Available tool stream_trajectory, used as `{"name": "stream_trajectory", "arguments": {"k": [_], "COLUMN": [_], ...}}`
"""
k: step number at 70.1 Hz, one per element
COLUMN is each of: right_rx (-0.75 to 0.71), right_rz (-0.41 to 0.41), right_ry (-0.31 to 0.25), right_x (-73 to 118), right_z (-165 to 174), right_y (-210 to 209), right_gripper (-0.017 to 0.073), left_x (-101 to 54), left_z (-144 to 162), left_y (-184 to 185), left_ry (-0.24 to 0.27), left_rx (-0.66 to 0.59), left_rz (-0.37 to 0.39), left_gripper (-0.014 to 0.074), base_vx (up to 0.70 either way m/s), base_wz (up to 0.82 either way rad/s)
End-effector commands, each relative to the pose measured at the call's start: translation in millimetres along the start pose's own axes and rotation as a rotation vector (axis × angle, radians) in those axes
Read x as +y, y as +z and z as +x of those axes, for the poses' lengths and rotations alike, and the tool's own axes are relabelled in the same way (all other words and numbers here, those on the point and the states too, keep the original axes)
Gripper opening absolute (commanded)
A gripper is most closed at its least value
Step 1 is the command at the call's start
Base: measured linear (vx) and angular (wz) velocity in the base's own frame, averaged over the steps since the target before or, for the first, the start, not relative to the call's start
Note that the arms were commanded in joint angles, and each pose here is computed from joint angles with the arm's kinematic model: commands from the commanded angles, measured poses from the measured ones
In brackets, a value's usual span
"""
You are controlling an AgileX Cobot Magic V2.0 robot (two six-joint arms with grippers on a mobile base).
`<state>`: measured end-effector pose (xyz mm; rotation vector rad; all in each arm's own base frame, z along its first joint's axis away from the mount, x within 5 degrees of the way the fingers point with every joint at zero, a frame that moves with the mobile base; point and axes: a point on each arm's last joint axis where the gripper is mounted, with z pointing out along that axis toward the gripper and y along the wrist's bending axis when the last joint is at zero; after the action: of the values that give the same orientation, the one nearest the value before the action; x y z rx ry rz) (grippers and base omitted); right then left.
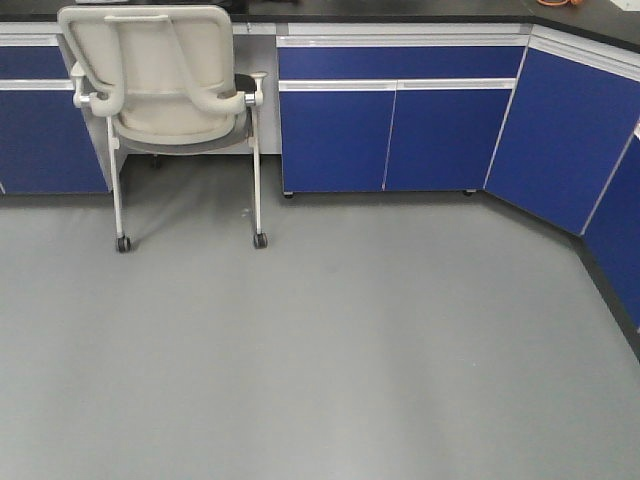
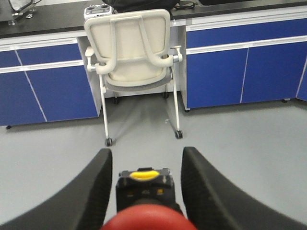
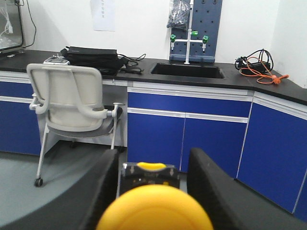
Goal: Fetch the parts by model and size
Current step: 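Drive the base toward the blue-cabinet bench corner, then turn the base to face the red tray on the bench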
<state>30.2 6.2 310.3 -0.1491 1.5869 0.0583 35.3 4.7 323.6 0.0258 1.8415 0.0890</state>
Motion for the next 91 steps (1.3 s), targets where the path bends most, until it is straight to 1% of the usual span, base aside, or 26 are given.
{"name": "stream_trajectory", "arguments": {"k": [1,28,43,59,91], "right_rx": [-0.092,-0.092,-0.092,-0.092,-0.092], "right_rz": [0.016,0.016,0.016,0.016,0.016], "right_ry": [-0.007,-0.007,-0.007,-0.007,-0.007], "right_x": [-1.5,-1.5,-1.5,-1.5,-1.5], "right_z": [-15.1,-15.1,-15.1,-15.1,-15.1], "right_y": [-1.3,-1.3,-1.3,-1.3,-1.3], "right_gripper": [-0.0008,-0.0008,-0.0008,-0.0008,-0.0008], "left_x": [0.5,0.5,0.5,0.5,0.5], "left_z": [-13.3,-13.3,-13.3,-13.3,-13.3], "left_y": [-1.7,-1.7,-1.7,-1.7,-1.7], "left_ry": [-0.006,-0.006,-0.006,-0.006,-0.006], "left_rx": [-0.088,-0.088,-0.088,-0.088,-0.088], "left_rz": [-0.001,-0.001,-0.001,-0.001,-0.001], "left_gripper": [-0.0007,-0.0007,-0.0007,-0.0007,-0.0007], "base_vx": [0.51,0.45,0.32,0.2,0.13], "base_wz": [-0.02,-0.05,-0.27,-0.58,-0.72]}}
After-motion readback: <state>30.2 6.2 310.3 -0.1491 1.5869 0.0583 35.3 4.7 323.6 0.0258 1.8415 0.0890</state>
